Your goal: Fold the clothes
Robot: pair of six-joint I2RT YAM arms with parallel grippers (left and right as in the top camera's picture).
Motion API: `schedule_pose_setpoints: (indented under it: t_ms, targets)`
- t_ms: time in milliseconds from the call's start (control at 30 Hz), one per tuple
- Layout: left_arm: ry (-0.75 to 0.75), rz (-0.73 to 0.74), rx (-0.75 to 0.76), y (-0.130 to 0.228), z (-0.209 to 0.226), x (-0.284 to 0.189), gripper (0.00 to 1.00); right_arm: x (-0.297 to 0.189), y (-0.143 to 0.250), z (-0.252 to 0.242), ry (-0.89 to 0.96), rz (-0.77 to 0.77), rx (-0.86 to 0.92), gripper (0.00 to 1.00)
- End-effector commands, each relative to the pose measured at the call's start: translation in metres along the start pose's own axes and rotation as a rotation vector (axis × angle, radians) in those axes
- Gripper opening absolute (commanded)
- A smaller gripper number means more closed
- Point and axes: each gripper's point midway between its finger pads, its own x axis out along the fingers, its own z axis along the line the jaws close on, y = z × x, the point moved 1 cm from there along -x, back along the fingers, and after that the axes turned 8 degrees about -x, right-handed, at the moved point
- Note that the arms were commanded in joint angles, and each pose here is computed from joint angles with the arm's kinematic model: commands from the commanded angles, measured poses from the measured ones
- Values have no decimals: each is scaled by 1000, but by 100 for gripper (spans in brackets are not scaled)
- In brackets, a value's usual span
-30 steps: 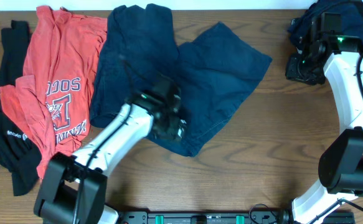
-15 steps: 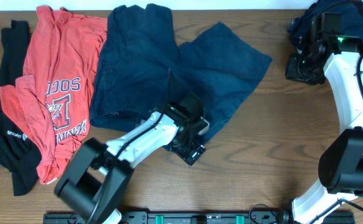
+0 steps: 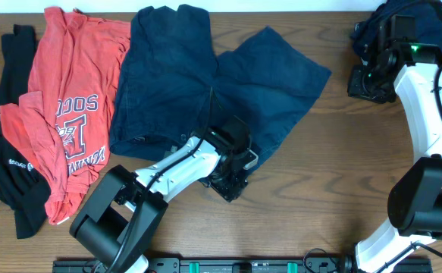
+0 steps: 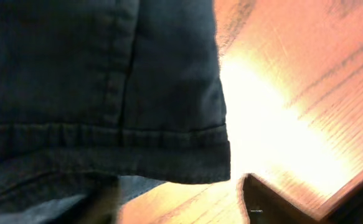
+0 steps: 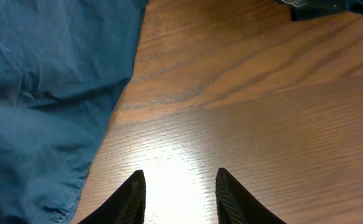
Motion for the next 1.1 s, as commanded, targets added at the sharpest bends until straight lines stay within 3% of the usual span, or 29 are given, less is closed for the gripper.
schedule_pose_setpoints:
  t_ms: [0,133,200,233,300,500,733,900,933,1000,1067]
  targets:
    - [-28,-9,-55,-2,4,-1,52,1,0,1,-10,-2,-12,35]
    - [-45,-16,-91,-4,7,0,38,1,-2,4,-31,-10,-14,35]
    - [-55,-17,-112,-5,9,2,27,1,-3,5,-31,-13,-16,35]
    - [-63,-19,-127,-6,11,3,13,1,-3,5,-31,-14,-16,35]
    - [-62,-21,-129,-7,11,3,6,1,-4,5,-31,-15,-17,35]
    - [-67,22,-149,1,8,-8,6,1,-4,5,-31,-17,-21,35]
    - [-82,88,-379,25,1,-21,6,1,-6,5,-31,-25,-35,36]
    - [-57,-1,-304,7,-18,-19,6,1,-11,6,-32,-47,-36,38]
    - [-49,-29,-276,0,-23,-18,22,1,-11,6,-33,-50,-37,38]
    - [-41,-62,-175,-9,-31,-17,65,1,-11,6,-32,-48,-37,39]
    - [-56,-75,-128,-12,-33,-20,85,1,-11,6,-32,-46,-41,39]
